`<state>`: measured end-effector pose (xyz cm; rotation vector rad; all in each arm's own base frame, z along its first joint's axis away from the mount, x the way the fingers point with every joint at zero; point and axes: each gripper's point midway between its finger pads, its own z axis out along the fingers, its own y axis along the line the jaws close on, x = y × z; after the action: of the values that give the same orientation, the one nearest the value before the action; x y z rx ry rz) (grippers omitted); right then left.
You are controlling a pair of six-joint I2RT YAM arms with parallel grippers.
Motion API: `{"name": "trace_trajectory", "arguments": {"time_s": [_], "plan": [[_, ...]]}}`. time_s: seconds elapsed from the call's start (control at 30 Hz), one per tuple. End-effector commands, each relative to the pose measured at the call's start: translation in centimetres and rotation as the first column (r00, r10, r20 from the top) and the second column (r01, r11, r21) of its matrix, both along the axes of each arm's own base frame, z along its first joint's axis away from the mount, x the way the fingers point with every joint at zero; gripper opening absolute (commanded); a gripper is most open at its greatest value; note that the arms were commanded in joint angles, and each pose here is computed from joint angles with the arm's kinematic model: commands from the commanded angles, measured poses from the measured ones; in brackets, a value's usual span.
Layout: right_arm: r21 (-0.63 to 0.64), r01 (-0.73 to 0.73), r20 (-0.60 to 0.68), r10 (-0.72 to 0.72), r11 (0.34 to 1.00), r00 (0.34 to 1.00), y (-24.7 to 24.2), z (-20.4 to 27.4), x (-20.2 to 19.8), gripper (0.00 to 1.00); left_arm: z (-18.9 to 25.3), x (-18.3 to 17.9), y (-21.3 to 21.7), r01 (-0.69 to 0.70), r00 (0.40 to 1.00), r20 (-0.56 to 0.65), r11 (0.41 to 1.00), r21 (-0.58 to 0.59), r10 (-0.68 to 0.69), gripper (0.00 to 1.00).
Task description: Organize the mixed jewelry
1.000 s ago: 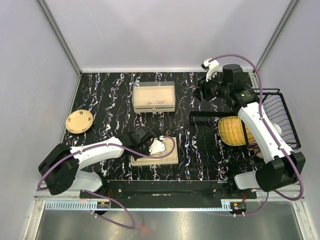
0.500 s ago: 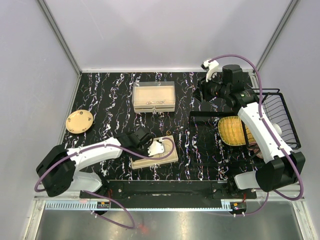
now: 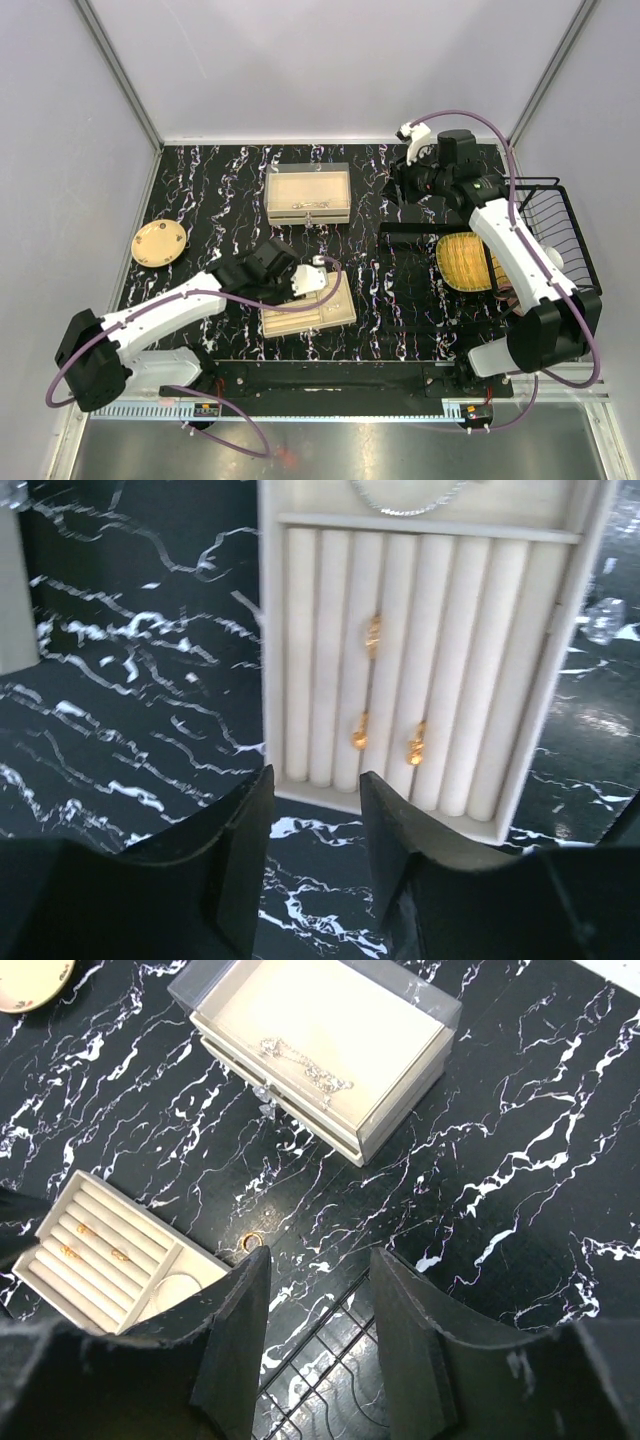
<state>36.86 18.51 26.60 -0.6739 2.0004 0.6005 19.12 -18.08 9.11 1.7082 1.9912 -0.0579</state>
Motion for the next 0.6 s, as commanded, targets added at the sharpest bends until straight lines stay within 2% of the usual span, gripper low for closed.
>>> {"name": "trace_trajectory", "arguments": {"time_s": [0.0,0.23,0.4,0.57], "plan": [[-0.021,-0.049,-0.005,0.049,0.999,0.999,1.0,-0.9,0.1,0.51,4.0,2.8,0.4,-0.078,0.993,0.084,0.991,-0.112,0.088,0.46],[-0.162,-0.168,-0.040,0.163,0.972,0.986,4.9,-6.0,-1.6,0.52,4.6,6.0,4.3,-0.258,0.962,0.042,0.945,-0.201,0.271,0.50],[-0.204,-0.225,-0.099,0.209,0.953,0.973,7.1,-9.2,-1.7,0.52,2.8,6.4,6.3,-0.339,0.940,-0.042,0.912,-0.232,0.339,0.52],[-0.243,-0.276,-0.162,0.242,0.930,0.957,9.1,-12.6,-2.4,0.51,0.3,5.8,7.2,-0.369,0.930,-0.089,0.906,-0.210,0.358,0.52]]}}
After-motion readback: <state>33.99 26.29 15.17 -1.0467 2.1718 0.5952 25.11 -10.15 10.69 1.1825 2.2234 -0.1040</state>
